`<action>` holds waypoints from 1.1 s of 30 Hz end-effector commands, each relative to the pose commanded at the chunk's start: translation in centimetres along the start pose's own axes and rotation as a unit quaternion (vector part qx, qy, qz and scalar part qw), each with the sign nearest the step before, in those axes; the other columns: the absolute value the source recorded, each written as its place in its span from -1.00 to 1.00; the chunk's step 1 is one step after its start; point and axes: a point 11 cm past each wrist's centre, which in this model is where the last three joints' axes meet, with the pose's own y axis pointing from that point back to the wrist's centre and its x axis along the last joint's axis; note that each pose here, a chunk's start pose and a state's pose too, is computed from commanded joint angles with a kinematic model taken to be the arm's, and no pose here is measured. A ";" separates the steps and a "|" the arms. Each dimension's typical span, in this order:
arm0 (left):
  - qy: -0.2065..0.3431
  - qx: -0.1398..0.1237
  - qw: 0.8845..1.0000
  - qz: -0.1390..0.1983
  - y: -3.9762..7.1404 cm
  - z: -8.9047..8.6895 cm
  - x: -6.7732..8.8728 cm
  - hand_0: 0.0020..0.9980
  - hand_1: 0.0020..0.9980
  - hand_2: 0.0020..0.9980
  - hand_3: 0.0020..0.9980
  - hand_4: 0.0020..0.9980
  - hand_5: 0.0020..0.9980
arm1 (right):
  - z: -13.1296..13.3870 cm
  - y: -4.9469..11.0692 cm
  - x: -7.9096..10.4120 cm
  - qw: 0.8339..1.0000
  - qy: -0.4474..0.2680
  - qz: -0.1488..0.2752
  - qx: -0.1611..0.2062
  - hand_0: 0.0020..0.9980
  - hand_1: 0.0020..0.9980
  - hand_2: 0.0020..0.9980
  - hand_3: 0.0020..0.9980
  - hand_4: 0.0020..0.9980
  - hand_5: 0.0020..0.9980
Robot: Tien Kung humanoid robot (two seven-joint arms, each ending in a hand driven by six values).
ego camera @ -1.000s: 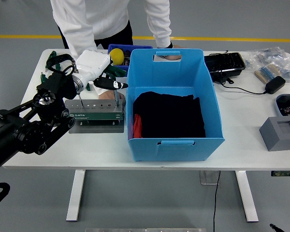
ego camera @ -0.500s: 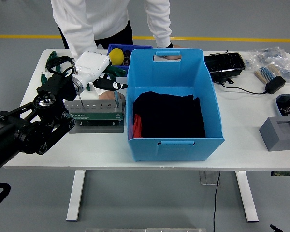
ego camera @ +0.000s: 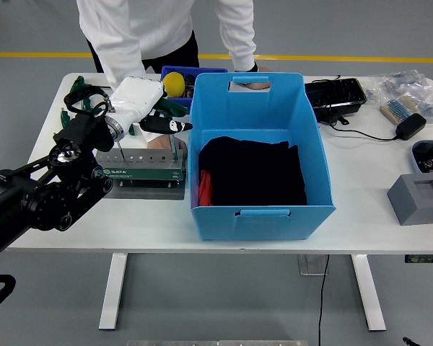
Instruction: Lift tool from toolbox,place it in box,lift tool from toolbox,place it in box
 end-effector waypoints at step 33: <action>-0.038 -0.066 0.996 0.053 -0.9 2.4 10.7 -0.78 -1.00 -1.00 -1.00 0.58 0.11 | 0.0 0.0 0.2 1.000 -0.006 0.002 -0.001 0.24 0.18 0.35 0.15 0.67 0.40</action>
